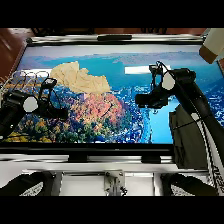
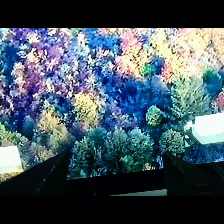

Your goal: Fold the shirts.

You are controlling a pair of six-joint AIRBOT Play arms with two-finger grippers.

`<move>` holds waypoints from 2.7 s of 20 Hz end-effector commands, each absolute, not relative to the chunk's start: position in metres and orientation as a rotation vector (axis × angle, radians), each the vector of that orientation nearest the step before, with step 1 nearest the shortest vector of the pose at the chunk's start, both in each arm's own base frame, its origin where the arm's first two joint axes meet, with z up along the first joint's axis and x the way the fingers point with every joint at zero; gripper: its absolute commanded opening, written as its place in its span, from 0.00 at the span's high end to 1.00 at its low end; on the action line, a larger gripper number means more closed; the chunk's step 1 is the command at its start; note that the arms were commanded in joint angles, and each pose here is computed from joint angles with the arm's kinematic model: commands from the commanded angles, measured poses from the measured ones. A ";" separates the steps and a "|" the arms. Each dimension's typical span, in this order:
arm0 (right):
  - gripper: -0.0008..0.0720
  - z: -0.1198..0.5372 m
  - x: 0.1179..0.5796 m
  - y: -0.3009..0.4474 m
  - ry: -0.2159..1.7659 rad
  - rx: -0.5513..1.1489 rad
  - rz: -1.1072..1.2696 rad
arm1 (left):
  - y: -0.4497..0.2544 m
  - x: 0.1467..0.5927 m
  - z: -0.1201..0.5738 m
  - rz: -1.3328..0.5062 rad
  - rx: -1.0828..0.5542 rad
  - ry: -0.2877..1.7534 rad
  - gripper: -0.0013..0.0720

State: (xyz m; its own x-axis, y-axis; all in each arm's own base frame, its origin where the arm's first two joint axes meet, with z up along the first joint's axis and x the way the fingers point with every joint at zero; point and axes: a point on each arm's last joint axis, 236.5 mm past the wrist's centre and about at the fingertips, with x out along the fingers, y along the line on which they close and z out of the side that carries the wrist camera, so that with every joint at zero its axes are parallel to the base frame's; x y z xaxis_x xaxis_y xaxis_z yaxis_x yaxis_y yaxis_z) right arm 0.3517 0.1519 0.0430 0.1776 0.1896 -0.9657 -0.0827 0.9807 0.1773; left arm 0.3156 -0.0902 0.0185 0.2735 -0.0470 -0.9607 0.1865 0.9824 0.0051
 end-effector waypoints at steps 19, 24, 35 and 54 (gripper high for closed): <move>0.30 0.045 0.359 0.155 1.343 0.070 0.227 | -0.117 0.338 0.024 -0.146 -0.078 1.196 0.01; 0.30 0.043 0.349 0.151 1.373 -0.029 0.285 | -0.130 0.350 0.027 -0.168 -0.149 1.154 0.02; 0.30 0.047 0.366 0.158 1.300 -0.001 0.295 | -0.089 0.496 0.006 -0.036 -0.269 0.961 0.02; 0.30 0.048 0.364 0.162 1.304 0.016 0.308 | -0.157 0.630 0.014 -0.326 -0.401 0.859 0.93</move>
State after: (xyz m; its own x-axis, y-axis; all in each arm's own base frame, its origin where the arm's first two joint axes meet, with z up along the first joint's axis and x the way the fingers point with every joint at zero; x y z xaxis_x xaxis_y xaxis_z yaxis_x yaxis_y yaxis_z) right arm 0.3638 0.1617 0.0478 0.2286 0.2313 -0.9456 -0.2141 0.9595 0.1829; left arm 0.6067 -0.1334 -0.0526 0.5066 -0.3556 -0.7854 -0.0655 0.8925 -0.4463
